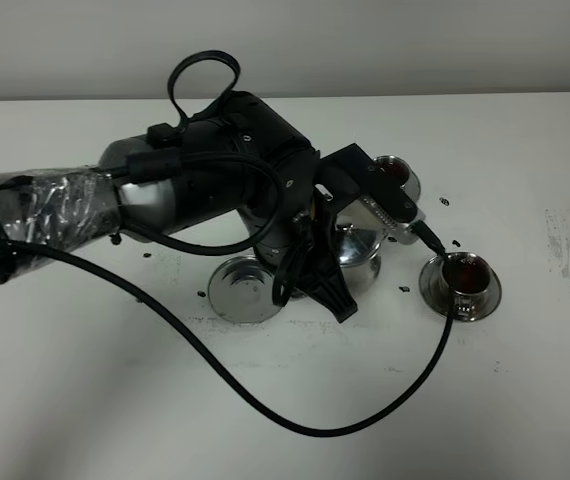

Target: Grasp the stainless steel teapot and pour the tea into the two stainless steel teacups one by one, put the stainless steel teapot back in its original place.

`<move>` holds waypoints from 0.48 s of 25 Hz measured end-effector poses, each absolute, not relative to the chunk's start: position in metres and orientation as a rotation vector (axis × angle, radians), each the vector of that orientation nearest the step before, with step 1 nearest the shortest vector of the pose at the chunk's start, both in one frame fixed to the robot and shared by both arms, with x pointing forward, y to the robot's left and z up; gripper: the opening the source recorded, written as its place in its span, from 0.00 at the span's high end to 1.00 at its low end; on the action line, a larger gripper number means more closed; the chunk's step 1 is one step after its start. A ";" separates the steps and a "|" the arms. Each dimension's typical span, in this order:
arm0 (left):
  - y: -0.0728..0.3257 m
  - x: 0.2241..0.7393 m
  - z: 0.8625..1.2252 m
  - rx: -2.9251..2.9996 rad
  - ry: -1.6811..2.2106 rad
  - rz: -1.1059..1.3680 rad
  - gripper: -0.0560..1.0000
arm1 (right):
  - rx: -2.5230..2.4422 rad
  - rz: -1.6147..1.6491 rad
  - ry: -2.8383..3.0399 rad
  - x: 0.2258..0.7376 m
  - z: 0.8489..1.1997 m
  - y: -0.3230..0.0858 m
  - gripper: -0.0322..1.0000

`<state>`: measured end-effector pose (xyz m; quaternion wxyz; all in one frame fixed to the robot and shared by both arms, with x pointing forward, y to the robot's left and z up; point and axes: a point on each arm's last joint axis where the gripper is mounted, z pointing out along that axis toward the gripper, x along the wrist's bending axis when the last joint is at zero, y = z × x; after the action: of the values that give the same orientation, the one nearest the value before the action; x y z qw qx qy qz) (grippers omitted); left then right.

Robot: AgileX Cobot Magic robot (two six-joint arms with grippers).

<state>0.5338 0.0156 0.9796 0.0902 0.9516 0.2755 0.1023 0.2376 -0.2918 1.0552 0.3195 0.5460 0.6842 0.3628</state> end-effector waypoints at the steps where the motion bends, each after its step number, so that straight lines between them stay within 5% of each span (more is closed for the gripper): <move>1: 0.021 0.532 0.980 2.828 0.832 0.302 0.78 | 1.435 0.954 1.799 0.238 1.055 -0.292 0.75; 12: 0.079 0.520 0.979 2.752 1.039 0.306 0.78 | 1.435 0.954 1.799 0.238 1.055 -0.292 0.75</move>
<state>0.5199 0.0791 0.9788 0.0920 0.9265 0.3499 0.1032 0.2376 -0.2918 1.0552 0.3195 0.5460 0.6842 0.3628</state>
